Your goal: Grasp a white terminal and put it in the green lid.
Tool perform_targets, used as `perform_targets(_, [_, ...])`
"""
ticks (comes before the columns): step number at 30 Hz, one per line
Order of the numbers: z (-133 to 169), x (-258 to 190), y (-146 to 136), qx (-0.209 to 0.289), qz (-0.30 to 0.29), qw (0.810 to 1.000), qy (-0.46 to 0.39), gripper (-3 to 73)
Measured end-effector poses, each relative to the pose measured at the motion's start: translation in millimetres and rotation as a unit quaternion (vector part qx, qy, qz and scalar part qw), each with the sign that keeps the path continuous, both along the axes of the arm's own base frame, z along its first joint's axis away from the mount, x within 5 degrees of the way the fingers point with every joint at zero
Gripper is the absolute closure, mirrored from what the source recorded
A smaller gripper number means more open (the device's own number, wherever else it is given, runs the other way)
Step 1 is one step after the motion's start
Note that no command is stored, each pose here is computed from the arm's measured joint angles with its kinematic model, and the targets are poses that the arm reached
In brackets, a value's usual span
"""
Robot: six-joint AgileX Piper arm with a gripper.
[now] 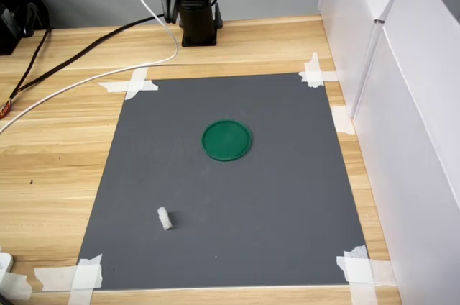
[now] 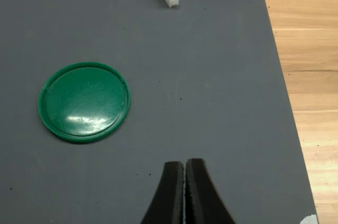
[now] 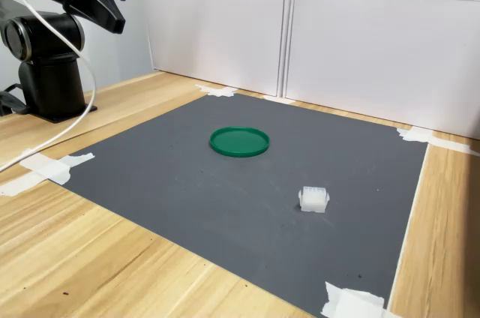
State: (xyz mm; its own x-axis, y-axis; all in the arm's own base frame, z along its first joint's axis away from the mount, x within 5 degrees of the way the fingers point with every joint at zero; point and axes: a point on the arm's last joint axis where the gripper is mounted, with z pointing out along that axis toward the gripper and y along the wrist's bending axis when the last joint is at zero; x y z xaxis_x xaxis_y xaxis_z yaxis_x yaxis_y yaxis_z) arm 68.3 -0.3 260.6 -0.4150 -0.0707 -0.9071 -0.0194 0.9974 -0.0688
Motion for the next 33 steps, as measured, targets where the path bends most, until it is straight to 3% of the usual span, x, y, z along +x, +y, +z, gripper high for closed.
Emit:
perform_targets(10, [41,62,-3,-0.05,0.026,0.996,0.073,71.0])
perform_targets(16, [45,104,-6,-0.099,0.062,0.983,0.141,71.0])
perform_targets(24, [42,157,-9,-0.123,0.092,0.965,0.214,71.0])
perform_targets(33, [57,209,-12,-0.14,0.098,0.963,0.208,71.0])
